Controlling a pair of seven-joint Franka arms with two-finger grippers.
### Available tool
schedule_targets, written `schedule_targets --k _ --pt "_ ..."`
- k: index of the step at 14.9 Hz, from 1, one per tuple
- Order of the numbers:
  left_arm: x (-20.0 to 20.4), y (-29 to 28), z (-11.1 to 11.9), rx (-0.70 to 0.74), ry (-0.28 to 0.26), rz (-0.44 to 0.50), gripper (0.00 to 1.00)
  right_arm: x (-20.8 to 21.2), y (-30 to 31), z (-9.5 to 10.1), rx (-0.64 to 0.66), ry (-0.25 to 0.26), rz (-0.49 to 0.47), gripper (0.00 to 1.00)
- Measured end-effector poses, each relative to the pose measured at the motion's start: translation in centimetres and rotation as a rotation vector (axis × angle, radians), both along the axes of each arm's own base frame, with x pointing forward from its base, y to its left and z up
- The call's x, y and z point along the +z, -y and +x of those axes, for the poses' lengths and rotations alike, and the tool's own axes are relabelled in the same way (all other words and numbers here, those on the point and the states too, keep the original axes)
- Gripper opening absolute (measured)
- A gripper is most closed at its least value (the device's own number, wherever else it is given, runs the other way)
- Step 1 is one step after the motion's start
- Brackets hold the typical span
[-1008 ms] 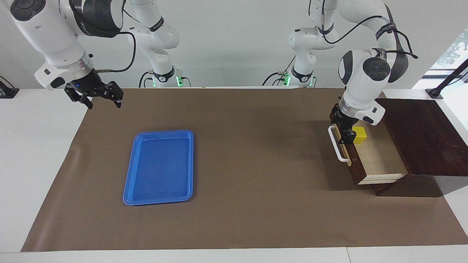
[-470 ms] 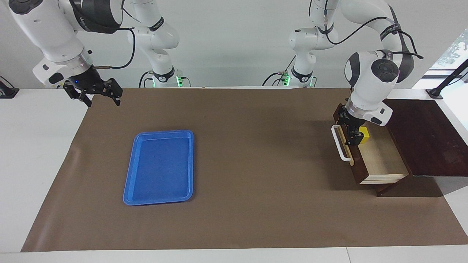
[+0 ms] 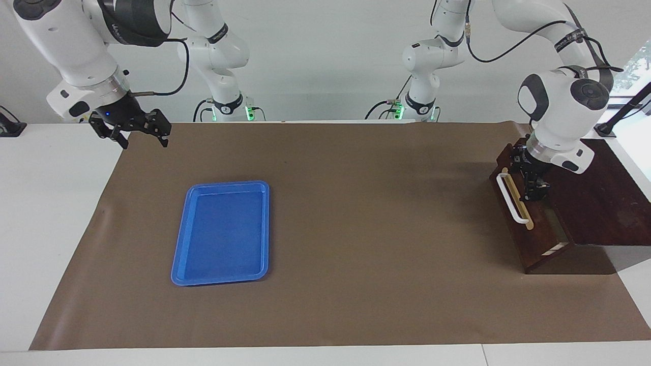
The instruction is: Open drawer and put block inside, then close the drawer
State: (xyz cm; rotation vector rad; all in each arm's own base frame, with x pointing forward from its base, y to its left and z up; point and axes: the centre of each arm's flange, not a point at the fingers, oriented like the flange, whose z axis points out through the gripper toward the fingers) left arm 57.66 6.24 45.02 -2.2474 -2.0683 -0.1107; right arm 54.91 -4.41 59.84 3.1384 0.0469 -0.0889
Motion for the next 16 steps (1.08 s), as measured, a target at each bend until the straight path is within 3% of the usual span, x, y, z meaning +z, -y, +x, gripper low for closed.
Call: schedule_targets --k 11,16 --pt "0.0 -2.0 -0.2 -0.018 -0.002 0.001 1.00 0.0 -0.4 0.0 0.008 0.000 0.000 1.00" --pt "0.3 0.5 -0.4 -0.165 -0.056 -0.004 1.00 0.0 -0.4 0.0 0.008 0.000 0.000 1.00"
